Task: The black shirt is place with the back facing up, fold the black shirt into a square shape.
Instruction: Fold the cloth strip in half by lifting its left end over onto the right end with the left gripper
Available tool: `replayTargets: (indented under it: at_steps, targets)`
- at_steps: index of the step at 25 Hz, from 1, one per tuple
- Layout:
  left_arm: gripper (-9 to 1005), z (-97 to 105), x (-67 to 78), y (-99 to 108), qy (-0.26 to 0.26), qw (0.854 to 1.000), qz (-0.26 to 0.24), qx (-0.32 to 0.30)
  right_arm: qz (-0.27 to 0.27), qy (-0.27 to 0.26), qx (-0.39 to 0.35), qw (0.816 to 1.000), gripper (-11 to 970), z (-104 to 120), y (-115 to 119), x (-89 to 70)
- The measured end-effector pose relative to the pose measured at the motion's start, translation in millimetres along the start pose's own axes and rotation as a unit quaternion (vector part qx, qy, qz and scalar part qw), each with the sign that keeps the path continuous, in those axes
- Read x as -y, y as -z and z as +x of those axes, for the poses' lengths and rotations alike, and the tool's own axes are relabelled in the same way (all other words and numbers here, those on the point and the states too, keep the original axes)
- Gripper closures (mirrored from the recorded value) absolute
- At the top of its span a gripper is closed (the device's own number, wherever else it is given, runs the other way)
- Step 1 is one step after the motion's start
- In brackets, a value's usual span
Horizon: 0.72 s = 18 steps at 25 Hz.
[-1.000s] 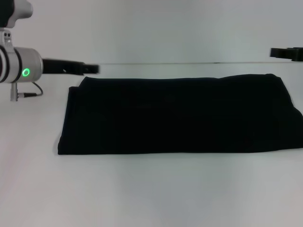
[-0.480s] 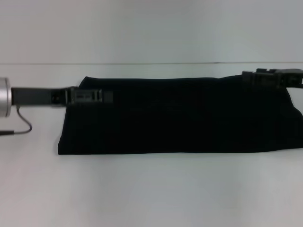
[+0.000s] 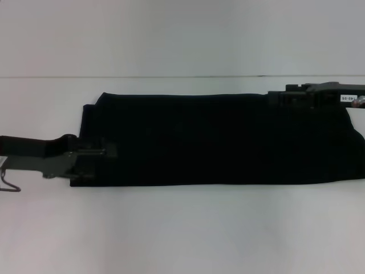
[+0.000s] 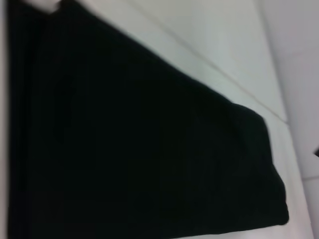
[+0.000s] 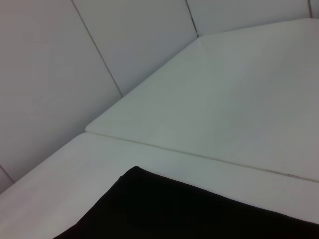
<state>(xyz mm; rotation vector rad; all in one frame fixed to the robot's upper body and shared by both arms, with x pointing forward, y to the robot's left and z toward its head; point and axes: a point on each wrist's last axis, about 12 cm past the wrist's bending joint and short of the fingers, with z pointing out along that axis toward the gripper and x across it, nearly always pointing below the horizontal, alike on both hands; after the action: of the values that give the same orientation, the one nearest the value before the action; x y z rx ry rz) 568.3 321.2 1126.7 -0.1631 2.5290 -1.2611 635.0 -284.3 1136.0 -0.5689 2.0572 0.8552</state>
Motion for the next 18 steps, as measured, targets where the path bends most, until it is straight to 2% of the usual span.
replayTargets:
  at_steps: [8, 18]
  targets:
    - [95, 0, -9.5, -7, 0.145, 0.989, 0.022, 0.008, -0.006, 0.017, -0.005, 1.000, 181, -9, -7, -4.4]
    - [97, 8, -18.1, -10, 0.233, 0.972, 0.024, 0.002, -0.002, 0.024, -0.002, 1.000, 184, -16, -10, -4.9]
